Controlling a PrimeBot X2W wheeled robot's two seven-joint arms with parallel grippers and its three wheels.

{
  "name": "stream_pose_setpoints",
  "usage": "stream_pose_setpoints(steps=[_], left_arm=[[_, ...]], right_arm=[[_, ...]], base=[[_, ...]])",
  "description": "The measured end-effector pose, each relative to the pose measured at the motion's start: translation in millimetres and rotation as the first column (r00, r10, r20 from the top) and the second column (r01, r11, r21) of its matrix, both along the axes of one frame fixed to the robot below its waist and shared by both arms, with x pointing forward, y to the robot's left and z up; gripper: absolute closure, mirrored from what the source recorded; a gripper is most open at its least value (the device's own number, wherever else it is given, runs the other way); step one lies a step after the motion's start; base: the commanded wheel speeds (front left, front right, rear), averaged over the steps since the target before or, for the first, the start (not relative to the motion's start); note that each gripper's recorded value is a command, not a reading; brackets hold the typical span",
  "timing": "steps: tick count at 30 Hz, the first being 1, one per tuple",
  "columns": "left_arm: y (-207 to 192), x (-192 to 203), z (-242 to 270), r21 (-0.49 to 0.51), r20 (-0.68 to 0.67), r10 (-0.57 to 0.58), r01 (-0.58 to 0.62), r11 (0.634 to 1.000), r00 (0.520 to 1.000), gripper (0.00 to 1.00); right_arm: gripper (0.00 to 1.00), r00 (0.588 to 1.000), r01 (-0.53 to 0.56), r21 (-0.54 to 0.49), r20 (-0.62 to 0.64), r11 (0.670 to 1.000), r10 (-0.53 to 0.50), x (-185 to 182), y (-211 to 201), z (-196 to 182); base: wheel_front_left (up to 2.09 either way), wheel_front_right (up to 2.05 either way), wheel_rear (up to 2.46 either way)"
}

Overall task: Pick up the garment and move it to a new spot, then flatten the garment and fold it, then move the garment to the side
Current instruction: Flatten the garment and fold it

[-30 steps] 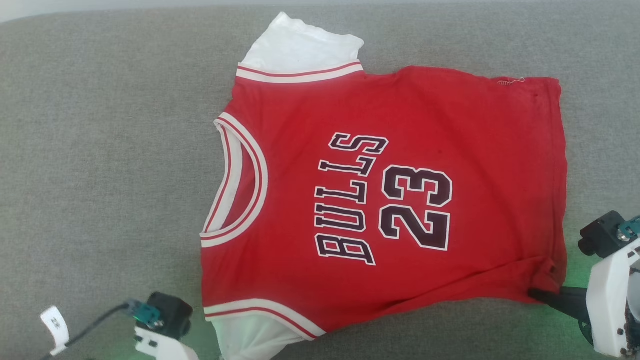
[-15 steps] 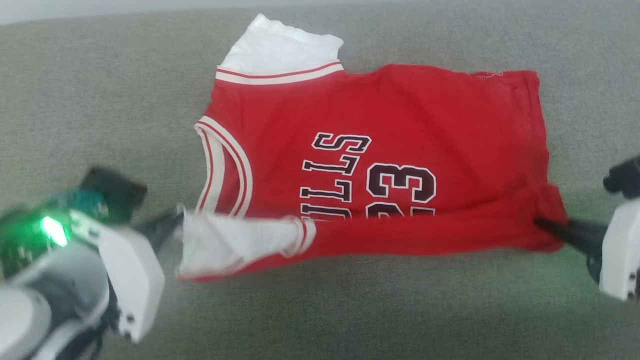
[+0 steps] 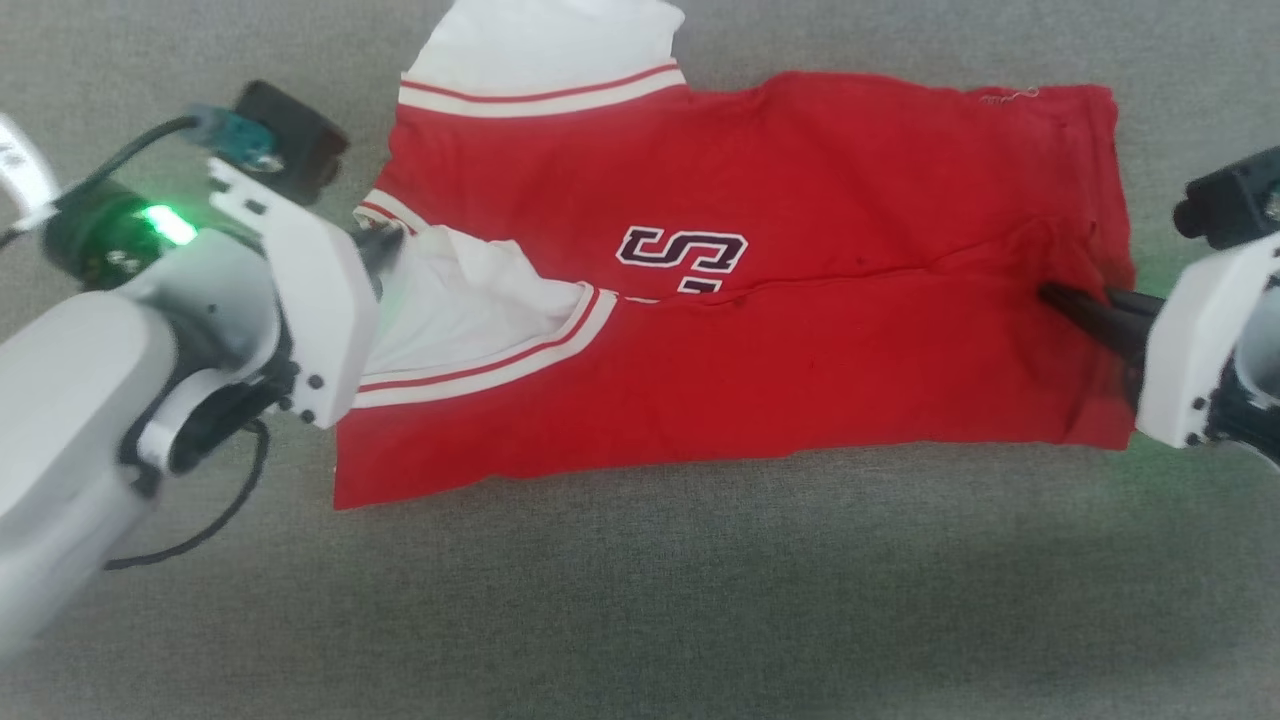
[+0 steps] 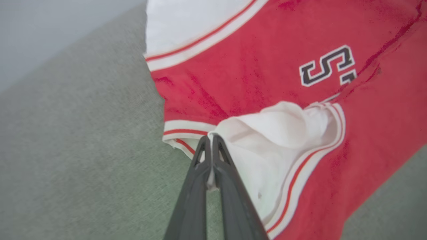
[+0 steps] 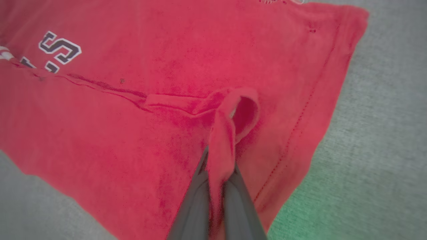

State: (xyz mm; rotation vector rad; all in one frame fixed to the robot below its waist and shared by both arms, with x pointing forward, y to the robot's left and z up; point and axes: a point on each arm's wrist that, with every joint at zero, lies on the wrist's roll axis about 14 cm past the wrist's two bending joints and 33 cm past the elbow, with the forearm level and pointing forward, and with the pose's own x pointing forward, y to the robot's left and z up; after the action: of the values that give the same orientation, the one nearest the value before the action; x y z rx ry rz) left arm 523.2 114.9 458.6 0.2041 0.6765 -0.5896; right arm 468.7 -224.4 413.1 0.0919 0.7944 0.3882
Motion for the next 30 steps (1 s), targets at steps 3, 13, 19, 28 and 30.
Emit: stream_pose_setpoints(steps=[3, 13, 19, 28, 30], left_arm=[[-0.1, 0.5, -31.4, 0.009, -0.096, 0.015, -0.014, 1.0, 0.995, 1.0], [6.8, 7.1, -66.1, 0.011, -0.274, 0.106, -0.107, 0.994, 0.956, 0.0], [15.2, 18.8, -42.8, -0.009, -0.204, 0.164, -0.169, 0.986, 0.965, 0.0], [30.7, 0.1, -8.9, -0.002, -0.174, 0.246, -0.25, 0.968, 0.954, 0.0], [29.4, -11.8, -7.4, 0.0, -0.199, 0.247, -0.252, 0.968, 0.948, 0.0]], right_arm=[[1.0, 0.999, -0.011, -0.01, -0.05, 1.0, 0.01, 1.0, 5.7, -16.4], [0.55, 0.993, -0.021, -0.039, -0.113, 0.999, 0.016, 7.3, 8.3, -27.1], [0.0, 1.0, 0.005, -0.021, -0.027, 1.0, -0.006, 15.6, 6.4, -9.9], [0.0, 0.948, 0.113, 0.043, 0.293, 0.993, -0.121, 37.6, -18.3, 48.1], [0.0, 0.911, 0.15, 0.06, 0.381, 0.987, -0.161, 42.3, -28.5, 64.1]], base=[[0.0, 0.0, 0.0], [0.0, 0.0, 0.0], [0.0, 0.0, 0.0], [0.0, 0.0, 0.0], [0.0, 0.0, 0.0]])
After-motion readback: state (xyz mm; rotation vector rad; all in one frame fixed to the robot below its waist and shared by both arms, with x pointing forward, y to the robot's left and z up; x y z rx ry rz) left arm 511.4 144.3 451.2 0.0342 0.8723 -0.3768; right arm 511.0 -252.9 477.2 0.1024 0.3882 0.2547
